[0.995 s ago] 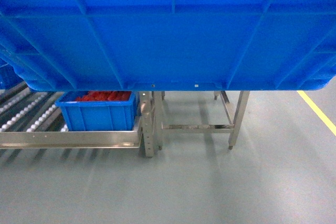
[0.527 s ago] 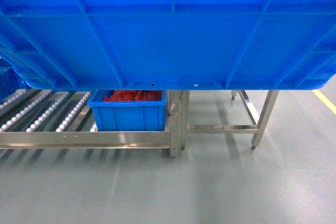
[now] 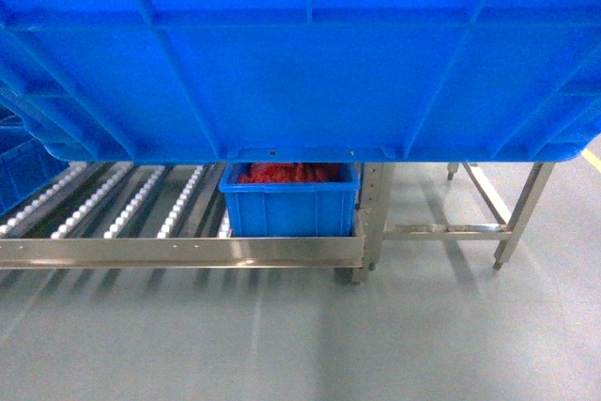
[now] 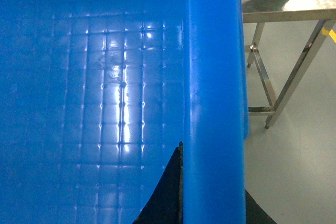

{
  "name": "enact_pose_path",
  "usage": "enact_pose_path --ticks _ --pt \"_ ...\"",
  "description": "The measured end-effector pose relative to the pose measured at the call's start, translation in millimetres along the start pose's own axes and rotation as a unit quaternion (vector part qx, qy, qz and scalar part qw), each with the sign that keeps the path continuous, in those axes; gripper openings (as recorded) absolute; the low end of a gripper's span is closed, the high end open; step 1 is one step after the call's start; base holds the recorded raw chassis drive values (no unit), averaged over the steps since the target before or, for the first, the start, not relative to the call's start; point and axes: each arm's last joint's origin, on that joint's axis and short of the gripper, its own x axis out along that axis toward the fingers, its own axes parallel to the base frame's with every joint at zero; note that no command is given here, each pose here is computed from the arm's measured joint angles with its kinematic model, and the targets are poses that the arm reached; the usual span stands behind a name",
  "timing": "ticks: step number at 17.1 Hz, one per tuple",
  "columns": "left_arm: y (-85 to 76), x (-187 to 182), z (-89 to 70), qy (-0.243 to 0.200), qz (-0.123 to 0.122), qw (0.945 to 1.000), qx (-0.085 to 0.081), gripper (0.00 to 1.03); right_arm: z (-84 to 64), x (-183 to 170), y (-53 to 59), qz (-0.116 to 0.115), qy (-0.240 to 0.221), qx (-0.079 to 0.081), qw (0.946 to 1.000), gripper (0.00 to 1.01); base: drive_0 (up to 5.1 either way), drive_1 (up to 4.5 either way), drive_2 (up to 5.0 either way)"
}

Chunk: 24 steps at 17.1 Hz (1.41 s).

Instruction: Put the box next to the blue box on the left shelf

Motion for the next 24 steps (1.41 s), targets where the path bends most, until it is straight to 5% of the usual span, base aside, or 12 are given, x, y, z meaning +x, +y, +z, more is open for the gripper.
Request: enact_pose_path --ticks 24 --pt "0.0 0.1 -0.2 0.001 0.0 1.0 0.0 0.06 -0.2 0.1 0.0 0.0 0.0 0.0 1.0 0.07 -4.9 2.43 2.4"
